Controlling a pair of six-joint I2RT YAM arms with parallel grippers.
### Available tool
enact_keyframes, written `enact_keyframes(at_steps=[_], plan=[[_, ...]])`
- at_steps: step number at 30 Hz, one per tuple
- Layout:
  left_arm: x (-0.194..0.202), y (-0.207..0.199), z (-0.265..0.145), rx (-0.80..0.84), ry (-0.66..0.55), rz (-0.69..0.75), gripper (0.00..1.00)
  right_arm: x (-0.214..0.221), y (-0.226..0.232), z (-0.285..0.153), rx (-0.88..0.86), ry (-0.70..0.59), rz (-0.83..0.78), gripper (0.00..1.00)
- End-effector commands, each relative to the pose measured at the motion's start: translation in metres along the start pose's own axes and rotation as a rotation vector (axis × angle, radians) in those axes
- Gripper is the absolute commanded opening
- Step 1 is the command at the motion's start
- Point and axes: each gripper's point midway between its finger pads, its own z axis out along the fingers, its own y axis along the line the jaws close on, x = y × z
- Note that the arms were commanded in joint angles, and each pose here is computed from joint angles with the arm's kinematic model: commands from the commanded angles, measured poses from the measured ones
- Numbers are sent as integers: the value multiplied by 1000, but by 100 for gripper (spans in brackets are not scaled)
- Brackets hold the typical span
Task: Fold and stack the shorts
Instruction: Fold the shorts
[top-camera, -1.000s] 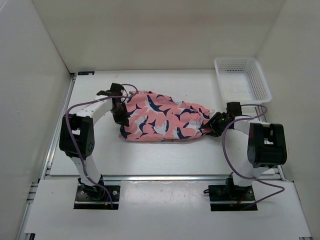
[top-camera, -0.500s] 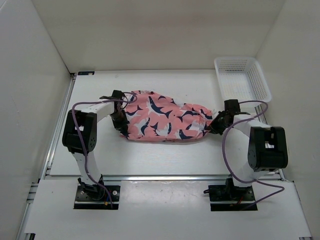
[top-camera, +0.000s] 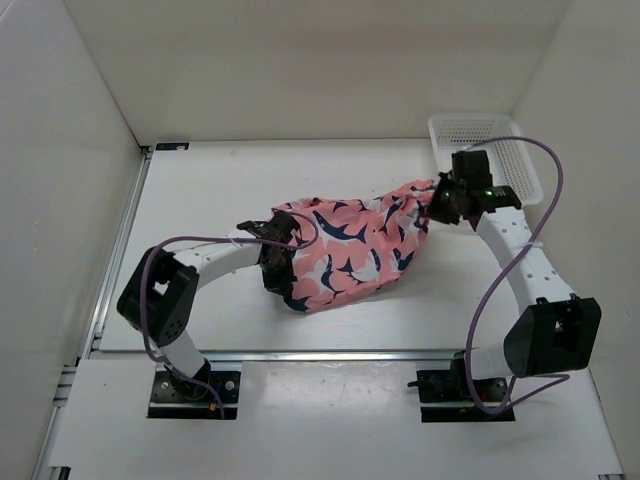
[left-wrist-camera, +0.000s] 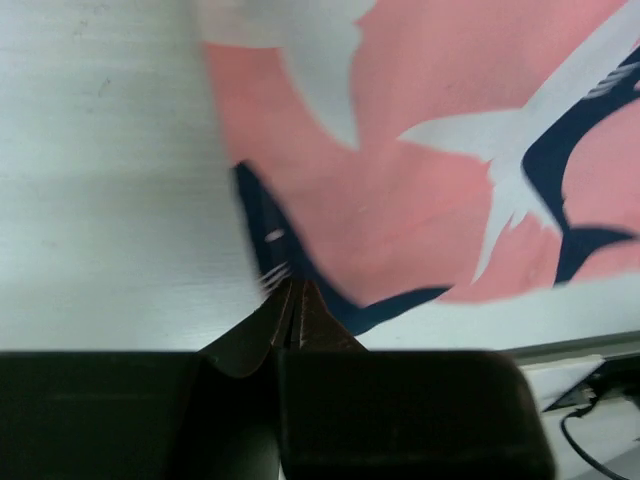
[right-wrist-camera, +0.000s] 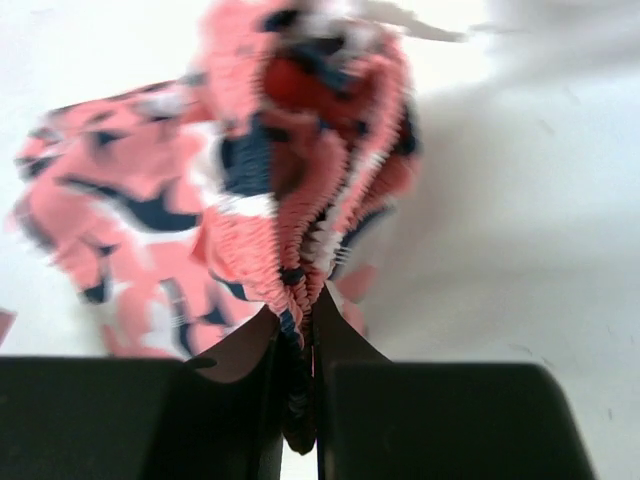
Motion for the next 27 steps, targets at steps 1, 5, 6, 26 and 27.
enact_keyframes(at_steps=[1, 5, 6, 26, 27], plan=[[-9, -4, -20, 23, -69, -57, 13, -13, 37, -19, -7, -36, -212, 0], [-31, -5, -32, 43, -111, -38, 13, 1, 86, -24, -44, -34, -365, 0], [-41, -3, -38, 53, -124, -33, 13, 1, 93, -24, -38, -48, -392, 0], [-179, -160, -42, 398, -160, 198, 10, 35, 106, -22, 34, -34, -499, 0], [-177, -170, -39, 409, -148, 213, 10, 38, 97, -20, 51, -22, -497, 0]])
